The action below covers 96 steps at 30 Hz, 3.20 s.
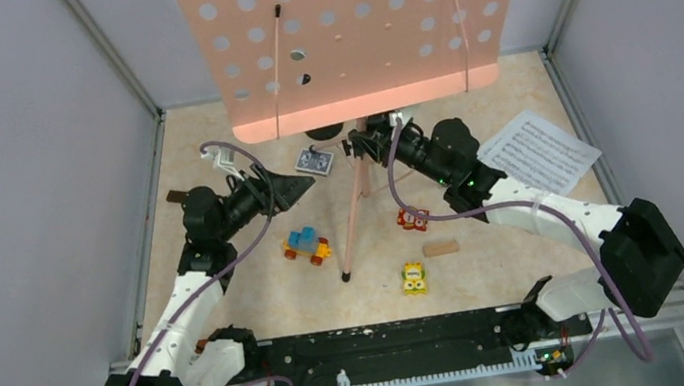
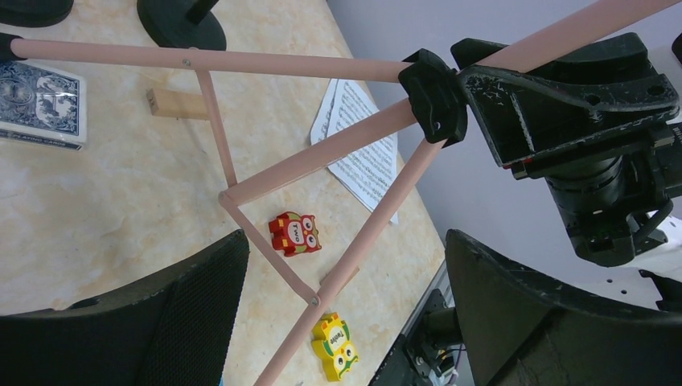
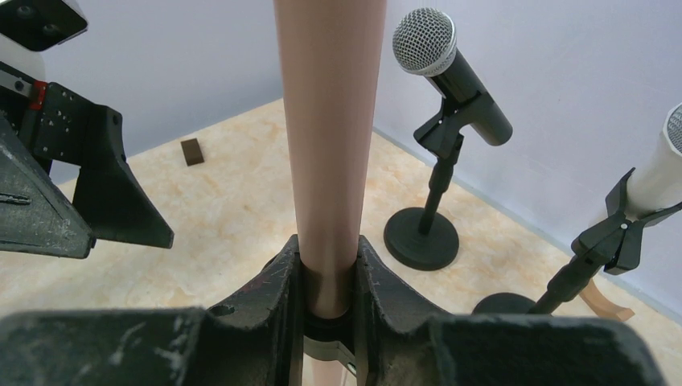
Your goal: Pack up the instrument practice props
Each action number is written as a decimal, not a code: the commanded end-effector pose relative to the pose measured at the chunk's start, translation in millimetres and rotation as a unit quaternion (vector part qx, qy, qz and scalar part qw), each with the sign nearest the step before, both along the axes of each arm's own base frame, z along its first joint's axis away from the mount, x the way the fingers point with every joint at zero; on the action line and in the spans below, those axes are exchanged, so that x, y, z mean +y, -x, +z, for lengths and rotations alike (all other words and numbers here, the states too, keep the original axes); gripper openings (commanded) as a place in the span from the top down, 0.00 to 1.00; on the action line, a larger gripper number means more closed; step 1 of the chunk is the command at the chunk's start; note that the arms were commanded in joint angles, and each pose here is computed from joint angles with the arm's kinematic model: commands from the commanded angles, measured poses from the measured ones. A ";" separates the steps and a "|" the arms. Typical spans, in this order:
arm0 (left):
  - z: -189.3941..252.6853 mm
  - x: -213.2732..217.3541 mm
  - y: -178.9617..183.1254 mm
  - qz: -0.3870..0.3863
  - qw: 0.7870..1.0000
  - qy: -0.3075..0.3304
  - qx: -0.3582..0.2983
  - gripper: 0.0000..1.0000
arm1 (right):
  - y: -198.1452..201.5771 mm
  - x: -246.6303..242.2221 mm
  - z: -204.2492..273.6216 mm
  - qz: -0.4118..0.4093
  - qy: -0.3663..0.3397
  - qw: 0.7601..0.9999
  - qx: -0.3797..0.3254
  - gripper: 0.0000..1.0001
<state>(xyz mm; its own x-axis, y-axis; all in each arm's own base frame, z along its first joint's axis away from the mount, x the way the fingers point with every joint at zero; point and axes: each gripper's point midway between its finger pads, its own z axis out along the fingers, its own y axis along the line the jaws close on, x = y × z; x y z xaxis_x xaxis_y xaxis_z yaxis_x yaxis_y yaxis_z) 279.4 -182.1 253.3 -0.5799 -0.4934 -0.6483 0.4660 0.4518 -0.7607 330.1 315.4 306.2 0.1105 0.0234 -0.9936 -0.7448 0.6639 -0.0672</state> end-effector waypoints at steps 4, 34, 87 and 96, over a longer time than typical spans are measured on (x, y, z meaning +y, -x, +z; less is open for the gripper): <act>17.6 2.2 7.8 0.003 0.999 -0.003 -0.052 0.05 | 32.8 -1.4 -21.3 0.024 0.020 0.999 0.008 1.00; -1.8 3.6 27.7 -0.009 0.999 -0.017 -0.033 0.05 | 60.5 9.5 -18.0 0.083 0.022 0.992 0.093 1.00; 38.5 -111.5 -24.4 -0.083 0.992 0.073 0.061 0.72 | 69.1 9.6 -48.7 0.089 0.047 0.988 0.114 1.00; 4.5 -101.5 -30.9 0.008 0.950 0.119 0.287 1.00 | 69.6 9.3 -49.4 0.088 0.048 0.988 0.118 1.00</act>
<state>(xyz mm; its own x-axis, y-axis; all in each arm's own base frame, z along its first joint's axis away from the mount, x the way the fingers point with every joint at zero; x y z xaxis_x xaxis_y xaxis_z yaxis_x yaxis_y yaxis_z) 303.0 -290.4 275.7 -0.7921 -0.4962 -0.3555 0.2628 0.2485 -0.9323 303.3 301.8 298.9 0.0363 -0.0107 -0.9993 -0.7472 0.6638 -0.0342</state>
